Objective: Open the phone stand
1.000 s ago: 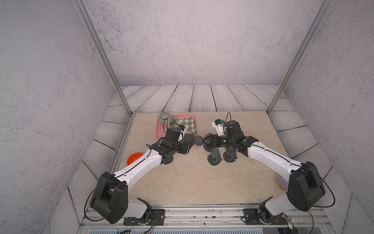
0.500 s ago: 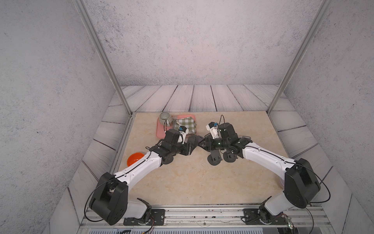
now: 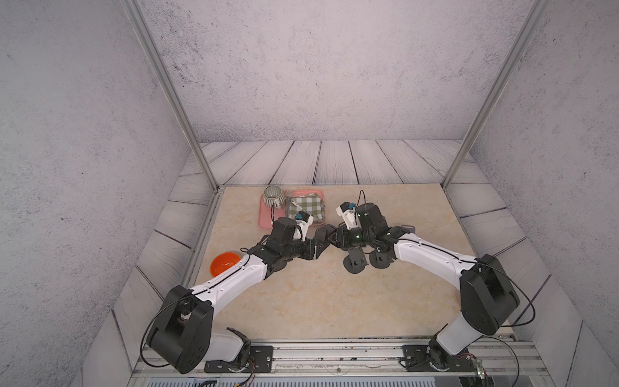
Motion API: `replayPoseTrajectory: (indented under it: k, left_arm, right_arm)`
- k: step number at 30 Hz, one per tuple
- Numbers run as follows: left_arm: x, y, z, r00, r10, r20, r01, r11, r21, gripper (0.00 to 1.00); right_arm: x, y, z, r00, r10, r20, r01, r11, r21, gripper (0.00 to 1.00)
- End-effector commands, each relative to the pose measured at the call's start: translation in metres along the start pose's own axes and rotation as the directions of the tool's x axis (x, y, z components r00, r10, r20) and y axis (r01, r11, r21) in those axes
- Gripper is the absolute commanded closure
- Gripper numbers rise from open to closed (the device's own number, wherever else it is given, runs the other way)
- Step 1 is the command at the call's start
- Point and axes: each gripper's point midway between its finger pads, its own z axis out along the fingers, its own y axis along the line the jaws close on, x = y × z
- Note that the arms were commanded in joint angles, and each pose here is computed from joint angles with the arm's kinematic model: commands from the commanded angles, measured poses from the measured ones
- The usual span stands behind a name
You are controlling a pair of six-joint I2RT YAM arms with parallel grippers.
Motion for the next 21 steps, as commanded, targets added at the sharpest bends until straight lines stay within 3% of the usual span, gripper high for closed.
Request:
replayPoseTrajectory:
  k: [1, 4, 6, 14, 21]
  left_arm:
    - [-0.017, -0.023, -0.008, 0.998, 0.017, 0.067, -0.024, 0.994, 0.109, 0.63]
    - [-0.016, -0.024, -0.011, 0.998, 0.027, 0.062, -0.033, 0.994, 0.107, 0.63]
    - [-0.016, -0.024, -0.012, 0.998, 0.034, 0.058, -0.040, 0.994, 0.101, 0.63]
    - [-0.014, -0.023, -0.013, 0.998, 0.063, 0.022, -0.065, 0.995, 0.081, 0.63]
    - [-0.009, -0.015, -0.012, 0.999, 0.051, 0.015, -0.052, 0.998, 0.045, 0.63]
  right_arm:
    - [-0.010, 0.006, 0.006, 1.000, -0.019, 0.020, 0.019, 1.000, -0.014, 0.79]
    - [-0.009, 0.001, 0.006, 0.999, -0.024, 0.026, 0.024, 1.000, 0.010, 0.95]
    - [-0.009, -0.002, 0.005, 0.999, -0.035, 0.025, 0.034, 0.999, 0.030, 0.99]
    - [-0.011, -0.022, -0.009, 0.992, -0.126, 0.014, 0.121, 0.975, 0.184, 1.00]
    - [-0.019, -0.049, -0.036, 0.968, -0.250, -0.008, 0.233, 0.889, 0.394, 1.00]
